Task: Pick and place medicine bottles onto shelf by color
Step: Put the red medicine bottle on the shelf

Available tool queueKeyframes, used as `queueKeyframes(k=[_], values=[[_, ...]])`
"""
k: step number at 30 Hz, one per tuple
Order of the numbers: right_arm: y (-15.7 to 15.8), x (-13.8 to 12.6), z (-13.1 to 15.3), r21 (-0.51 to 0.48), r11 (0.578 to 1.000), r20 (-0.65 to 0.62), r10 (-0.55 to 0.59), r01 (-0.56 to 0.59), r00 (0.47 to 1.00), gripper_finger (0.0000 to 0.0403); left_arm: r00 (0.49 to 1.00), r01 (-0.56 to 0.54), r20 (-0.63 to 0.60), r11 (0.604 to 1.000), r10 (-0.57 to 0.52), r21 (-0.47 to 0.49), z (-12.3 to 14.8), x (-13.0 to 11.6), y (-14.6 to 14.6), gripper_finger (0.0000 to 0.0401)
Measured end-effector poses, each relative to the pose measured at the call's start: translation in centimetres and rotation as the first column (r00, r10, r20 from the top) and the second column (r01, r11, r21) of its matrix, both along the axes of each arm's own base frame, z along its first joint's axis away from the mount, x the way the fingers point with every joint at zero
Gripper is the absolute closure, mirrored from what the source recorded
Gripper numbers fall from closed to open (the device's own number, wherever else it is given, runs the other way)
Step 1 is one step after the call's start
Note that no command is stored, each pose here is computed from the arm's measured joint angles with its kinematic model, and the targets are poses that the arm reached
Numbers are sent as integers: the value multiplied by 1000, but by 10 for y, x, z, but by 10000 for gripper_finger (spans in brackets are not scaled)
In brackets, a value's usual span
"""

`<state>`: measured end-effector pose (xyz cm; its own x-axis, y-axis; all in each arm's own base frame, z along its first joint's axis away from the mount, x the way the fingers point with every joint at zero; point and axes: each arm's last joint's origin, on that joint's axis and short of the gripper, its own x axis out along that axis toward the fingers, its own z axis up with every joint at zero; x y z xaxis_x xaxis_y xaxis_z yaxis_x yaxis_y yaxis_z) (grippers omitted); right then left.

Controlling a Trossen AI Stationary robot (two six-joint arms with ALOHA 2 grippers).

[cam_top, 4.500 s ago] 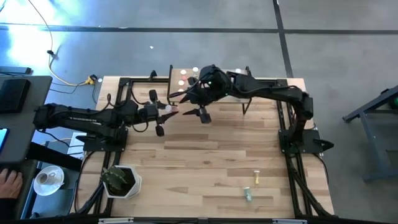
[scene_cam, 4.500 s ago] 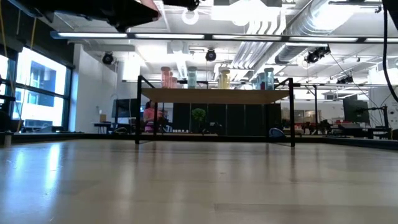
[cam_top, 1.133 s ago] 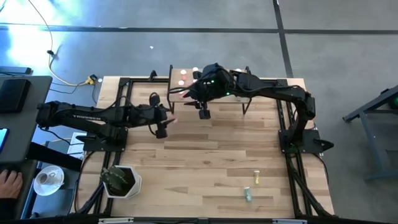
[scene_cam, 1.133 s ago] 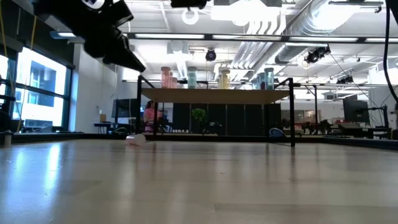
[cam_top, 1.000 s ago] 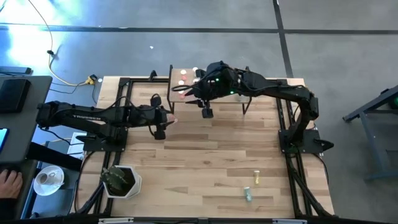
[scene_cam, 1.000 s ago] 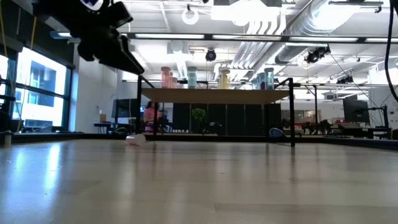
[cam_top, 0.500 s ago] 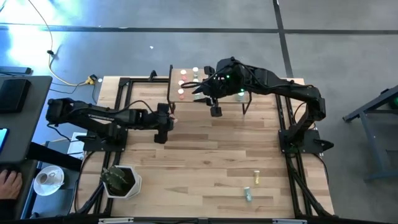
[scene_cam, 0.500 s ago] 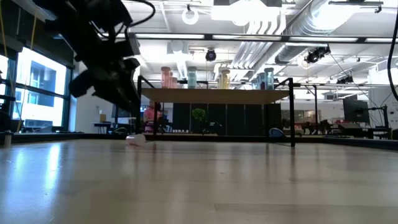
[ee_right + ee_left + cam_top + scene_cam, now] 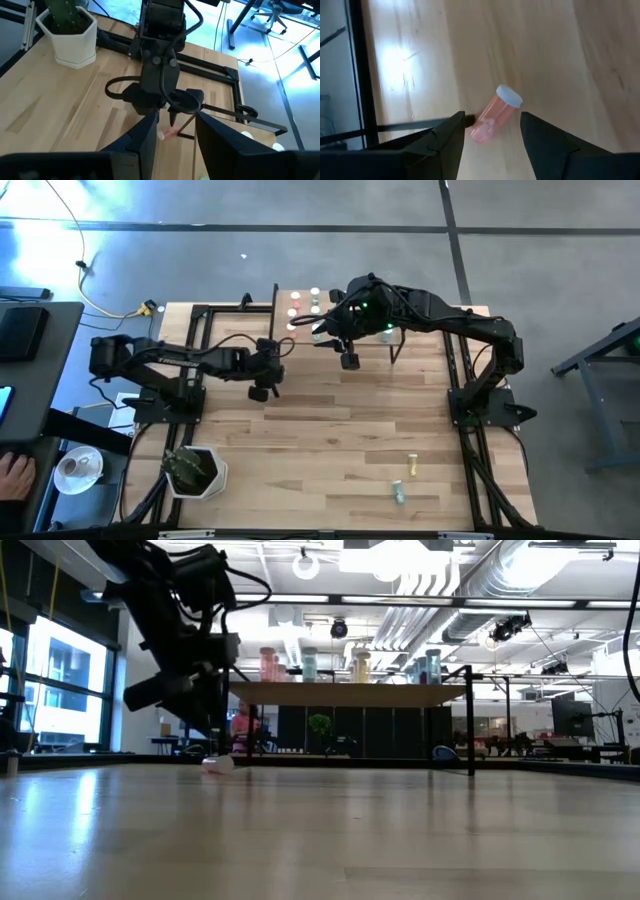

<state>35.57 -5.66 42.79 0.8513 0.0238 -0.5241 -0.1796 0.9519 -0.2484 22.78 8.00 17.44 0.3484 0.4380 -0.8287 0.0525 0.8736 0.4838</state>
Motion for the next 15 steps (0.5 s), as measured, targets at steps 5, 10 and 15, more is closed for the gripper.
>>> queueKeyframes(k=[5,10,15], values=[[0,0,-1,2,1000,-9,0,0,1000,274,998,36,-47,999,-37,-8,-6,1,3,220],[0,-1,-2,5,1000,-27,0,0,1000,274,997,52,-61,998,-53,-20,-10,3,0,220],[0,-2,-4,8,1000,-44,1,0,999,274,997,16,-69,999,-19,-44,-13,2,0,220]])
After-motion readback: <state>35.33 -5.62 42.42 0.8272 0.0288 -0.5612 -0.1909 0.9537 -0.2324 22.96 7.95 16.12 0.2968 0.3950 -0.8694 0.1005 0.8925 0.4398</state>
